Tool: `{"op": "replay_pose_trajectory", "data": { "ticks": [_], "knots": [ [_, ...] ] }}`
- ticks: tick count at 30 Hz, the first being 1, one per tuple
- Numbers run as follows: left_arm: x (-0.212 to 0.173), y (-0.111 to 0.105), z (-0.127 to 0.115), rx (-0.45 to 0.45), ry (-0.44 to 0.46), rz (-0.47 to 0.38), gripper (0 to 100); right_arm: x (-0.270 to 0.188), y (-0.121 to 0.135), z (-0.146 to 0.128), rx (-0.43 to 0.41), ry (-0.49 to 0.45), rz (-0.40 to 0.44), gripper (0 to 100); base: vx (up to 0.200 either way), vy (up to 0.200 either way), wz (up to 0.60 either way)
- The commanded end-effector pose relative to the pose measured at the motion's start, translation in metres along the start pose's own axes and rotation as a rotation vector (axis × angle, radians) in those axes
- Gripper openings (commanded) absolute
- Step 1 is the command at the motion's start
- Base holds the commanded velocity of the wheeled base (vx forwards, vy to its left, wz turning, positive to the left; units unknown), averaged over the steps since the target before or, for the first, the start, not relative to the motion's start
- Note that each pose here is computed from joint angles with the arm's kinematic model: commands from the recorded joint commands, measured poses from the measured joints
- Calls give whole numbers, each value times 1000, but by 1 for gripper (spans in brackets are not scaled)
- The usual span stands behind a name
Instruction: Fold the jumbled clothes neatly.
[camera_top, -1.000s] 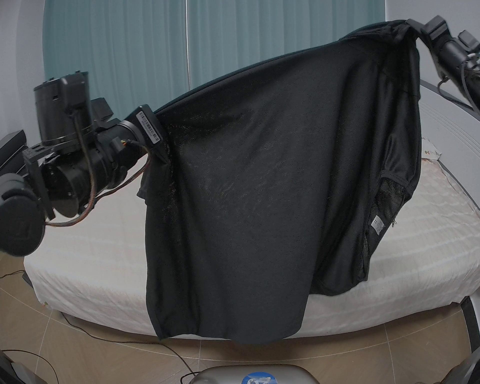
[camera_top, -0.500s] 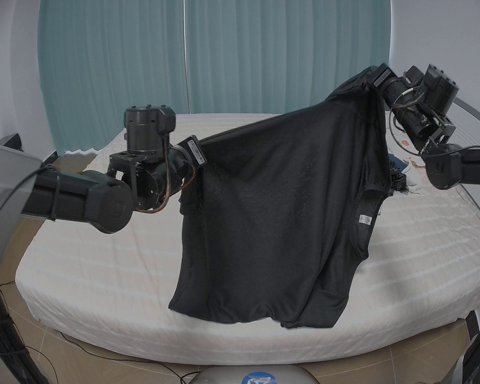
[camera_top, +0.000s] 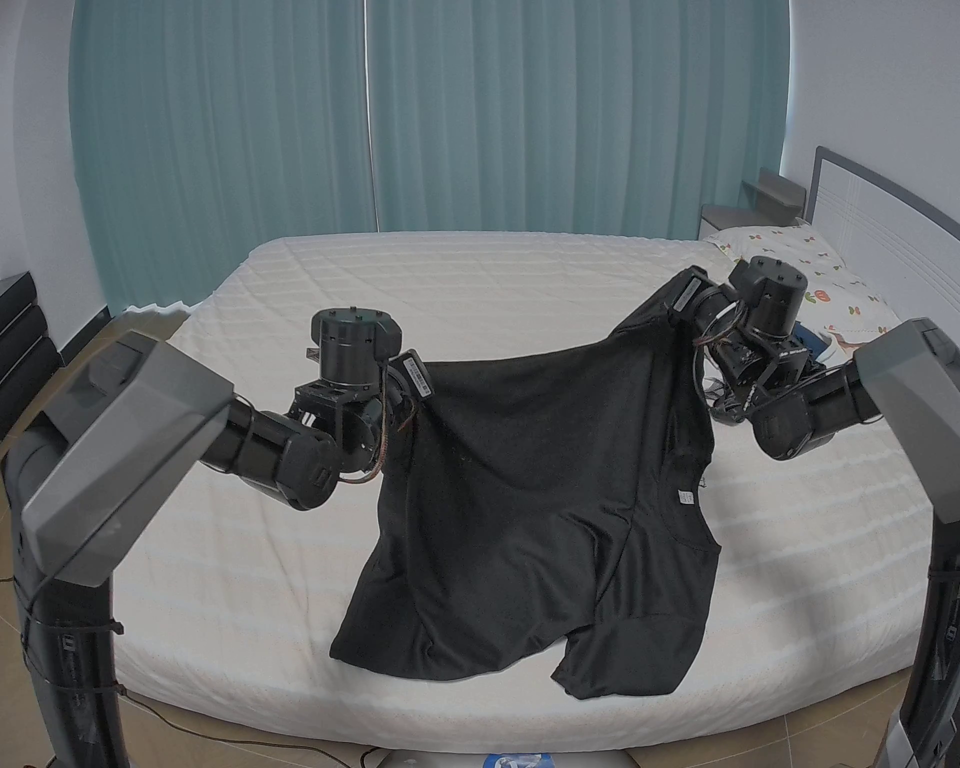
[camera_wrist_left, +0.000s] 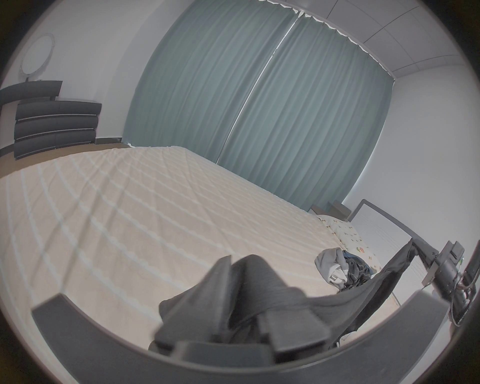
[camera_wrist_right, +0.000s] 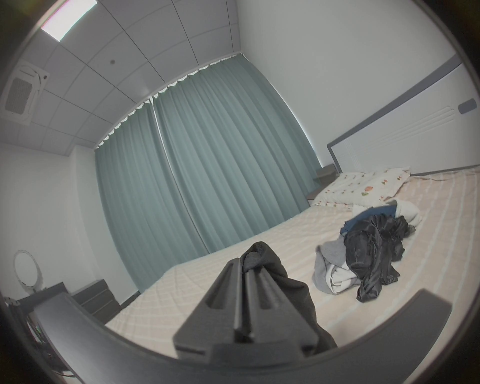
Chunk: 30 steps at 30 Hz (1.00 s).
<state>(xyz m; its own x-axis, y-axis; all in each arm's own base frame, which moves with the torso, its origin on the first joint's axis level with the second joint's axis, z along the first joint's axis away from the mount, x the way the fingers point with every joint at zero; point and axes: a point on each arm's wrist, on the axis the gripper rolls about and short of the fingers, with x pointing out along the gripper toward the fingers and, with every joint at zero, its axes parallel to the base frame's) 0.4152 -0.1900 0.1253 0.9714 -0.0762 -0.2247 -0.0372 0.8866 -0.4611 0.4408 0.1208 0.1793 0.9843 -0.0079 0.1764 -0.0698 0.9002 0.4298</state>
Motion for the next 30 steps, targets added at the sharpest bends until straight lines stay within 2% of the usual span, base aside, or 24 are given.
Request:
{"op": "replay_pose_trajectory", "data": {
  "ticks": [1,4,8,12,13,15,16,17,18,22,27,30],
  "knots": [
    [40,17,-36,-6,5,27,100,17,-17,-59,-29,64,-65,100,0,0,0],
    [57,27,-51,-6,-3,54,100,21,-26,-78,-45,92,-85,100,0,0,0],
    [72,41,-62,-3,0,87,100,18,-53,-105,-99,206,-157,100,0,0,0],
    [79,56,-58,-4,-19,135,100,16,-73,-110,-134,240,-205,100,0,0,0],
    [84,69,-48,10,-45,168,100,18,-84,-107,-140,240,-236,100,0,0,0],
    [86,74,-44,24,-55,180,100,18,-89,-108,-147,248,-250,100,0,0,0],
    [97,92,-39,67,-86,234,100,12,-104,-114,-177,321,-297,100,0,0,0],
    [98,95,-38,72,-91,242,100,10,-105,-115,-181,332,-303,100,0,0,0],
    [105,106,-34,98,-121,290,100,3,-113,-117,-208,382,-317,100,0,0,0],
    [115,124,-27,130,-149,343,100,2,-116,-108,-215,379,-327,100,0,0,0],
    [116,127,-19,123,-164,349,100,9,-112,-74,-163,271,-318,100,0,0,0],
    [118,125,-11,121,-169,350,100,-8,-113,-76,-160,338,-304,100,0,0,0]
  ]
}}
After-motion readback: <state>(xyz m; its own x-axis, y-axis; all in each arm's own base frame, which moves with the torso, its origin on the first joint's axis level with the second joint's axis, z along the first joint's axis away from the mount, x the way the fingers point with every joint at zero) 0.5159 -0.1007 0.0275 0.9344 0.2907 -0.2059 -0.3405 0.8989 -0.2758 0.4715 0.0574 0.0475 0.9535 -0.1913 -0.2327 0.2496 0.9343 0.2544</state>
